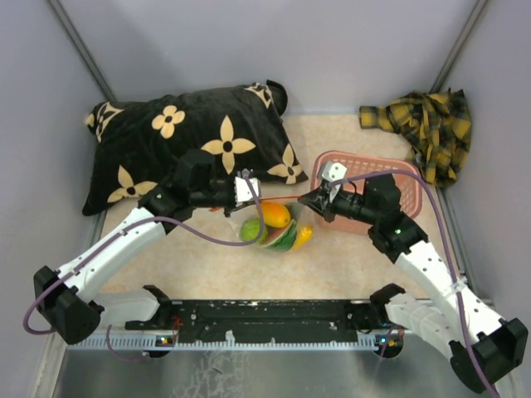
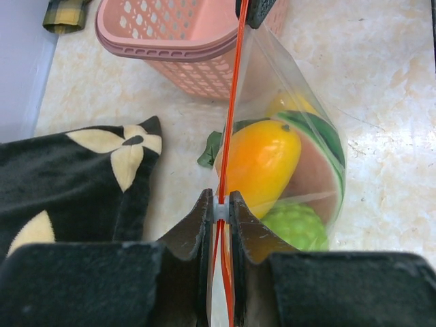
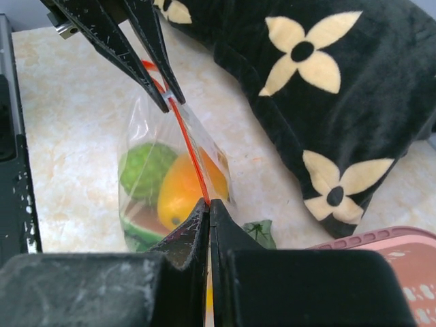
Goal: Place the food in the zip-top bag and seal the zipper
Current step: Zip the zipper food storage bag at the center of the board.
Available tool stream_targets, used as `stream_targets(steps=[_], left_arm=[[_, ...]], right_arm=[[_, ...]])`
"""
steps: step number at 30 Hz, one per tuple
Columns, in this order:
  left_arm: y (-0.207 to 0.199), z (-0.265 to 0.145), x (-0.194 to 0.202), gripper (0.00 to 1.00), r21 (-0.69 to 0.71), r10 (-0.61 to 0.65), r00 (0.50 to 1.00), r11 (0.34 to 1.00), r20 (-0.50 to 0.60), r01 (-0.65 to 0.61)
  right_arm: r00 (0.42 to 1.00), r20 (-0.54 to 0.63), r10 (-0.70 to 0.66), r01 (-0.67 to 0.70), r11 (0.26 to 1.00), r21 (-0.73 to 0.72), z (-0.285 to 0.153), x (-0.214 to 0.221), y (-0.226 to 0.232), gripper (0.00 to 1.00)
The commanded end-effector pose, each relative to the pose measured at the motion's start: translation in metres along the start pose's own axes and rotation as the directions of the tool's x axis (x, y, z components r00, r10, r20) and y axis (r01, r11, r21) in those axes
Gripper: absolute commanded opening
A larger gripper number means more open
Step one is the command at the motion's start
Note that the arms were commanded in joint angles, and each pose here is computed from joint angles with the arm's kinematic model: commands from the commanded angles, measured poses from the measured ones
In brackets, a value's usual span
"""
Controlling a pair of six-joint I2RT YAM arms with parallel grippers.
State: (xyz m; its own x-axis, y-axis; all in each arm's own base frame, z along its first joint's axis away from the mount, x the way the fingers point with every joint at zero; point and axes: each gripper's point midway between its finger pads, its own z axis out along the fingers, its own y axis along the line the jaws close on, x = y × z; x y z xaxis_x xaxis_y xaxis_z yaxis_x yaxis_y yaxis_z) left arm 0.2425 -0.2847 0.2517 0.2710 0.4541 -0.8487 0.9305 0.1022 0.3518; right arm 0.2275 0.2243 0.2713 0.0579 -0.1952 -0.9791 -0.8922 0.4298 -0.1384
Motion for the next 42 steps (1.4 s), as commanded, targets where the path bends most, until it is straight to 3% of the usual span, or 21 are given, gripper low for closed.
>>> stream_targets(steps=[1,6,9,12,28,31,35,42], left_arm=[[-0.005,-0.004,0.003,0.00,-0.006,0.004,0.999,1.000,-0.033,-0.004],[-0.013,0.000,-0.006,0.00,0.026,0.012,1.000,1.000,-0.001,-0.012],[-0.018,0.000,-0.014,0.00,0.039,0.017,0.999,0.999,0.034,-0.018],[-0.023,0.000,-0.018,0.00,0.043,0.026,0.998,0.999,0.052,-0.028],[-0.032,0.006,-0.019,0.00,0.056,0.040,0.998,0.997,0.057,-0.043],[-0.033,0.005,-0.020,0.00,0.058,0.042,0.997,0.997,0.064,-0.046],[-0.032,0.005,-0.018,0.00,0.049,0.045,0.997,0.998,0.057,-0.048],[-0.024,-0.002,-0.014,0.00,-0.003,0.060,0.998,0.998,0.001,-0.060]], right_arm=[[0.999,0.037,-0.012,0.013,0.999,-0.031,-0.006,-0.025,0.002,0.06],[0.999,0.010,-0.042,0.043,0.996,-0.082,-0.003,-0.040,0.008,0.41],[0.997,-0.005,-0.076,0.074,0.985,-0.156,0.008,-0.045,0.022,0.51],[0.994,-0.028,-0.102,0.094,0.974,-0.204,0.025,-0.043,0.031,0.54],[0.970,-0.200,-0.142,0.056,0.922,-0.383,0.061,-0.003,0.056,0.45],[0.963,-0.228,-0.145,0.060,0.938,-0.343,0.062,0.002,0.048,0.34],[0.953,-0.257,-0.160,0.082,0.953,-0.290,0.063,0.006,0.037,0.00],[0.947,-0.268,-0.176,0.146,0.981,-0.130,0.048,0.000,0.012,0.00]])
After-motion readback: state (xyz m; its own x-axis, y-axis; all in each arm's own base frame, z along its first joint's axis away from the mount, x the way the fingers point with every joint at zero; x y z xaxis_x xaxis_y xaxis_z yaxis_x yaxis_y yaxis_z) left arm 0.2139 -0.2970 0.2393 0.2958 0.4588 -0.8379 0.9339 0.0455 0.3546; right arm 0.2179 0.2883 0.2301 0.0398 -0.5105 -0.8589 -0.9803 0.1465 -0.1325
